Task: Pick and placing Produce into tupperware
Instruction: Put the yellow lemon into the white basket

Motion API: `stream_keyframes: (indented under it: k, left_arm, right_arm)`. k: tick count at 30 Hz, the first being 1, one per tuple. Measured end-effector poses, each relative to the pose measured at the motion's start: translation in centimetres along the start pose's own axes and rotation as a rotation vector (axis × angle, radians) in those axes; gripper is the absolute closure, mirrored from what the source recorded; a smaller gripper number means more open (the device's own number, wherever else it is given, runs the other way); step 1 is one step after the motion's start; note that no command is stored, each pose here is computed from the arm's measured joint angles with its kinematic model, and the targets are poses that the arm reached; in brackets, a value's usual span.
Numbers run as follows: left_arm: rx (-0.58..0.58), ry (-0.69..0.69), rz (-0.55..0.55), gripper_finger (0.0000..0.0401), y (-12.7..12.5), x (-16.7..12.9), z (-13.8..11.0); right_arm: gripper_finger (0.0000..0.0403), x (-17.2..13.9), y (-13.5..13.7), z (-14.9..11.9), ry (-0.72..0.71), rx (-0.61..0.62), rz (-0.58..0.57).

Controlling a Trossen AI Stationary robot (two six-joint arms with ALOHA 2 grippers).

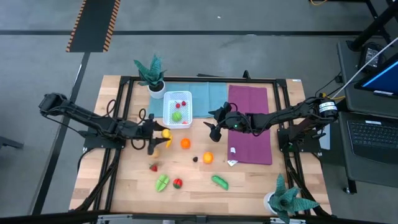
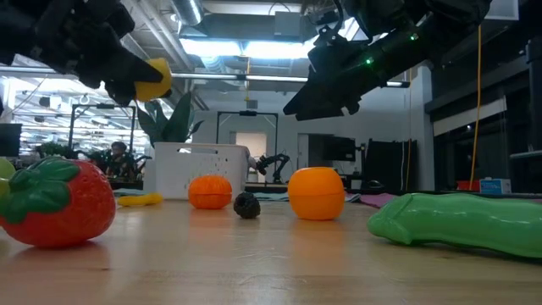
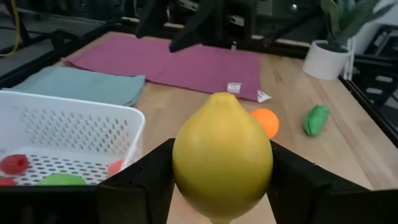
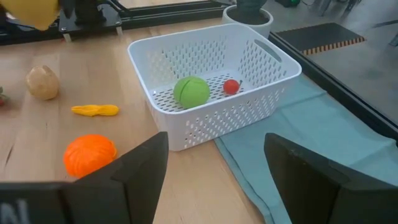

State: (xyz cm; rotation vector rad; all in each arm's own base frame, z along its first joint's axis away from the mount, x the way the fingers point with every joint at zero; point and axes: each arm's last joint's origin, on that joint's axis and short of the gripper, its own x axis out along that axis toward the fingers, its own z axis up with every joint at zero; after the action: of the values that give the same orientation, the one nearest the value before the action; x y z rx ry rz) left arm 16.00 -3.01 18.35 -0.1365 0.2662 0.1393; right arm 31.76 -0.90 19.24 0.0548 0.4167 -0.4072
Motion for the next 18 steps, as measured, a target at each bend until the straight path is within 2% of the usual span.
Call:
stream_keyframes:
  k: [4,11,18]
  left_arm:
    - [-0.017,-0.016,0.057,0.0204,0.6,0.1,0.2]
    - [-0.063,-0.08,0.267,0.0203,2.0,0.3,0.7]
    - [-0.088,-0.077,0.365,0.0204,3.4,0.7,0.7]
  right_arm:
    - [0.0136,0.0,0.0,0.0,0.0,0.0,0.0]
    - [0.0136,0.0,0.0,0.0,-0.001,0.001,0.0]
    - [0.0136,0.0,0.0,0.0,-0.003,0.002,0.0]
